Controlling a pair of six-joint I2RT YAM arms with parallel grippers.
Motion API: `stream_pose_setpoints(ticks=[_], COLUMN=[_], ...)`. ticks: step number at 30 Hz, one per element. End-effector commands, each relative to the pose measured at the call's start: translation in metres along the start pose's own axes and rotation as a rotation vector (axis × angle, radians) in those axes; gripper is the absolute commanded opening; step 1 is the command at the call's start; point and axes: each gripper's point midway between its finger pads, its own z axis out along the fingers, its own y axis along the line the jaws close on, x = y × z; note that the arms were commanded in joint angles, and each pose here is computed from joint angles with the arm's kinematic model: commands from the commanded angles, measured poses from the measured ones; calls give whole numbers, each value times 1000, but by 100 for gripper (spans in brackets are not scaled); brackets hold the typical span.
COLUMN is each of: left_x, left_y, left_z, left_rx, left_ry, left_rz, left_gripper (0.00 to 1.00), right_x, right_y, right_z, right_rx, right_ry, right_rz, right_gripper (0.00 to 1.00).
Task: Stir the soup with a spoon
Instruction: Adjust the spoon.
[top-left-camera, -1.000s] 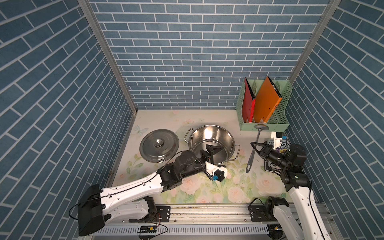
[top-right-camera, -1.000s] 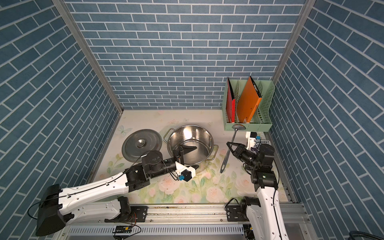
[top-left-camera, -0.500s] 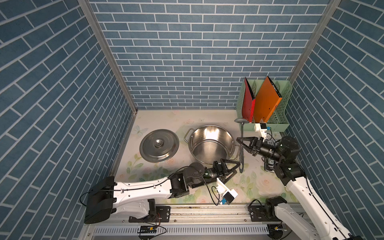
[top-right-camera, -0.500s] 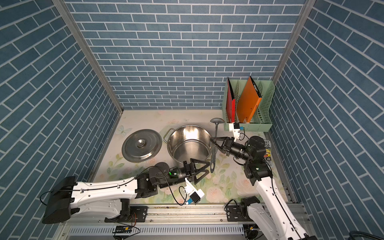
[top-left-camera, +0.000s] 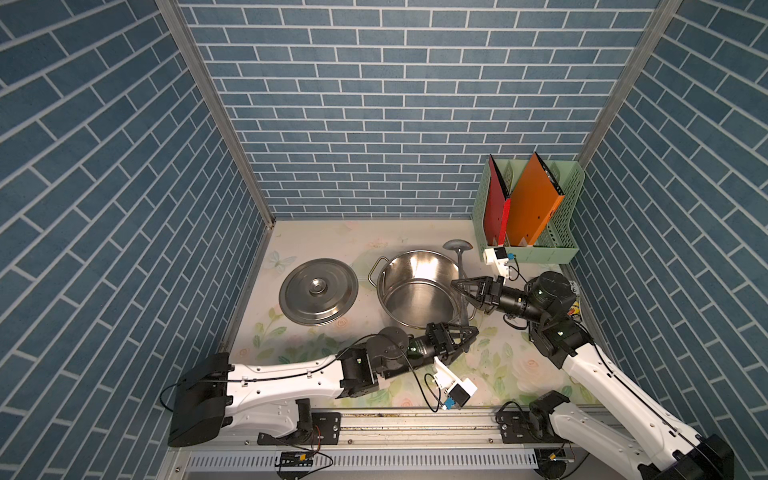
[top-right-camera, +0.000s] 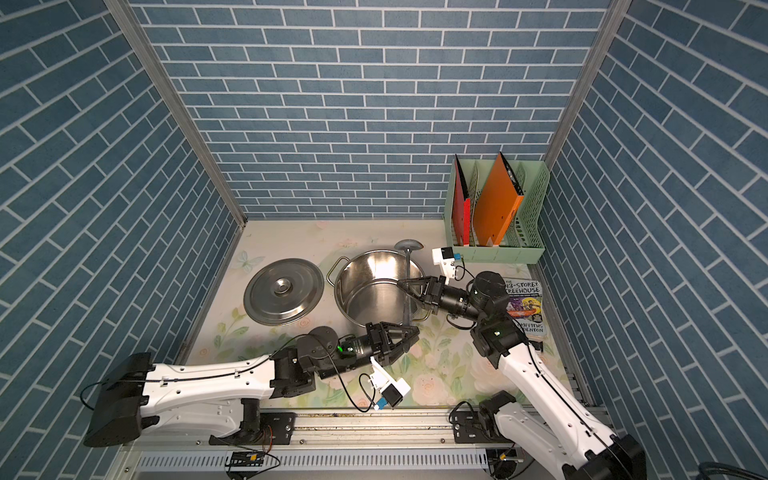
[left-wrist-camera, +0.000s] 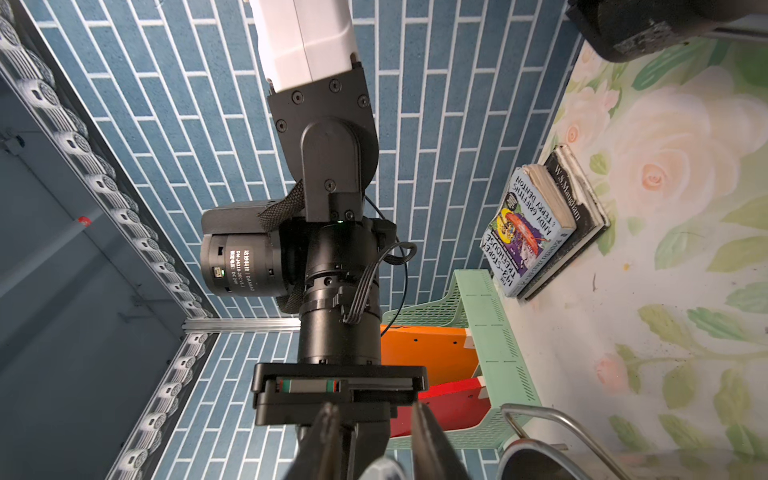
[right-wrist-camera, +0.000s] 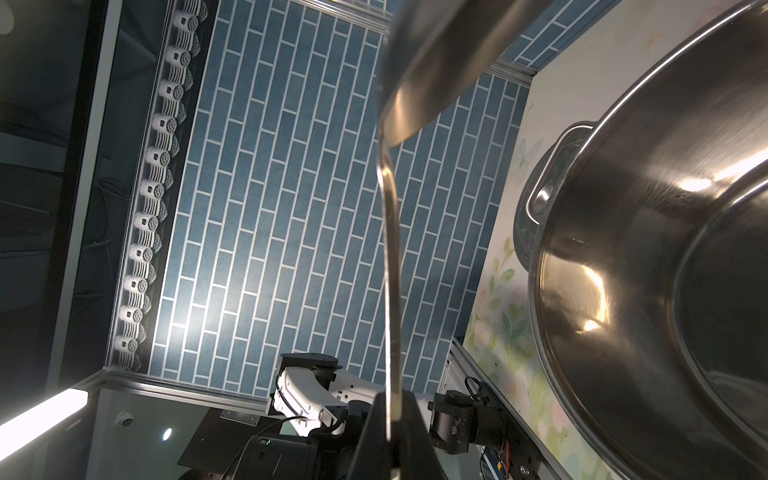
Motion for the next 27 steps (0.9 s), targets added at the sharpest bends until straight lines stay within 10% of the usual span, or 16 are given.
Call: stream_pose_setpoints(ticks=[1, 11, 15, 19, 27], left_x=[3, 11, 25, 38, 81], left_y=[13, 41, 71, 93, 156], left_z=[-2, -5, -9, -12, -28], left_rx=[-37, -84, -194, -260, -395], left_ry=[22, 60, 121, 167, 263], left_rz=[-26, -124, -245, -334, -856], left_gripper=[9, 0, 0, 0, 0], right_x=[-2, 2, -2, -2, 0], right_y=[18, 17, 18, 18, 17], right_z=[1, -1, -7, -19, -60], right_rx=[-53, -57, -32, -25, 68], right_ry=[-17, -15, -69, -137, -319], right_rz=[-42, -47, -97, -179, -473], right_gripper=[0, 1, 60, 97, 100])
